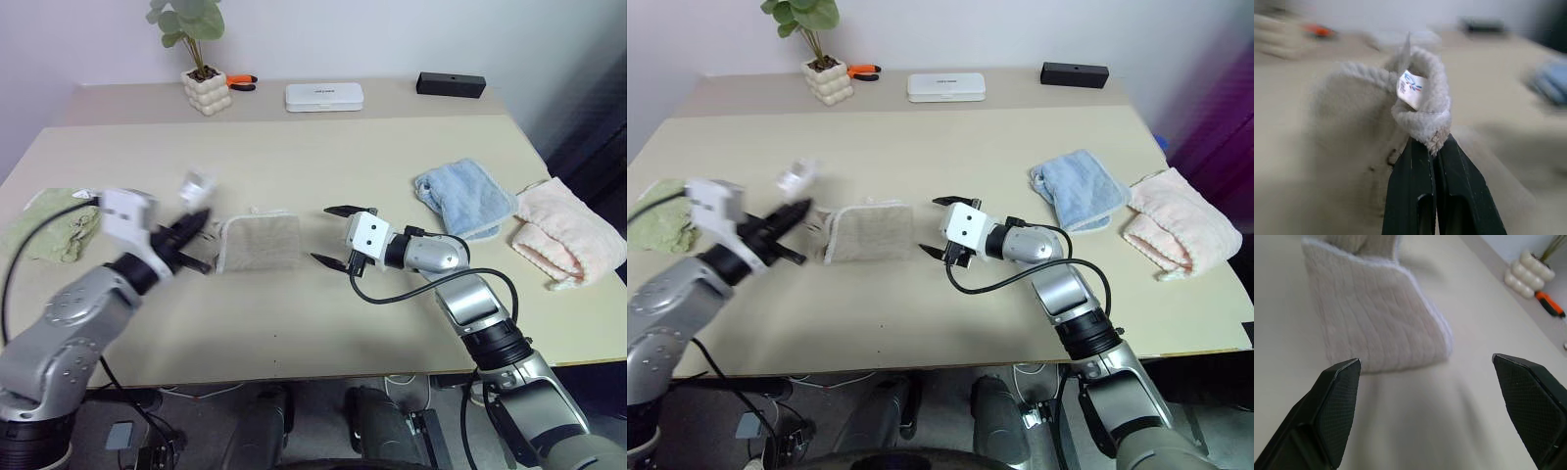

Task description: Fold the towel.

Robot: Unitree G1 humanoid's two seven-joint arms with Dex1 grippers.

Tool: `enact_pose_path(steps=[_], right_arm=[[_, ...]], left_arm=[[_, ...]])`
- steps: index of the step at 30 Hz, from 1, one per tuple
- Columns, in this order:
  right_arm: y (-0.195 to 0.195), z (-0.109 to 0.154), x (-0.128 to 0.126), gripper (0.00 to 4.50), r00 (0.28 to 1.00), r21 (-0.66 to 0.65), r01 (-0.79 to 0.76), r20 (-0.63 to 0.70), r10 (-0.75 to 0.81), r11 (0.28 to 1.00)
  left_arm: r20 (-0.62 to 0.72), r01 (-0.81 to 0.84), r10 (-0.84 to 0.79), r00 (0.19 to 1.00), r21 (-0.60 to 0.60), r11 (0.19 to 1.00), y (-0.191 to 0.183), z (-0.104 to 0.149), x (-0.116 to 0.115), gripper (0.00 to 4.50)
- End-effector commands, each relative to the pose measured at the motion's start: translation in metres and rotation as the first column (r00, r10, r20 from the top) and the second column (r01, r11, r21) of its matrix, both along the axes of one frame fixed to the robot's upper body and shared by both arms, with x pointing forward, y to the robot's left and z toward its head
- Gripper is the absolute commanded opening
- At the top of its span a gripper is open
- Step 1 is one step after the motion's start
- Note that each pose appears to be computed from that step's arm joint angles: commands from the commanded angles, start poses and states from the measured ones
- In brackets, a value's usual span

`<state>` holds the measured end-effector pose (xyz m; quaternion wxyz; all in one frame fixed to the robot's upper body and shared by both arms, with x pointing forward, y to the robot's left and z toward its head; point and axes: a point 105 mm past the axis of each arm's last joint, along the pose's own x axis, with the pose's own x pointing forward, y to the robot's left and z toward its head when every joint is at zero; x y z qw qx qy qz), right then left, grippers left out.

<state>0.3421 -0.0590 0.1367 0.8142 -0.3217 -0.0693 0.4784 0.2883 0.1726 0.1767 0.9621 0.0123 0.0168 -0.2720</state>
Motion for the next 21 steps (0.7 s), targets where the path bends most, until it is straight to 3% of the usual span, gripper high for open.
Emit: enact_pose_path(steps=[1,12,15,19,21], right_arm=[[0.001,0.014,0.004,4.40,0.999,0.025,0.016,0.050,-0.017,1.000],[-0.004,0.013,0.007,4.40,0.997,0.028,0.057,0.057,-0.058,0.998],[-0.005,0.013,0.008,4.40,0.996,0.025,0.062,0.058,-0.063,0.998],[-0.008,0.018,0.010,4.40,0.996,0.052,0.072,0.041,-0.074,0.996],[-0.009,0.025,0.011,3.86,0.997,0.096,0.076,0.014,-0.078,0.993]], left_arm=[[-0.043,0.137,-0.134,0.990,0.085,0.987,-0.026,-0.018,-0.002,0.04],[-0.116,0.245,-0.238,0.964,0.055,0.968,-0.053,-0.041,0.006,0.04],[-0.120,0.235,-0.231,0.966,0.025,0.972,-0.049,-0.039,0.005,0.77],[-0.113,0.225,-0.230,0.967,-0.055,0.973,-0.033,-0.025,-0.004,2.71],[-0.094,0.215,-0.224,0.970,-0.099,0.972,-0.021,-0.013,-0.012,2.80]])
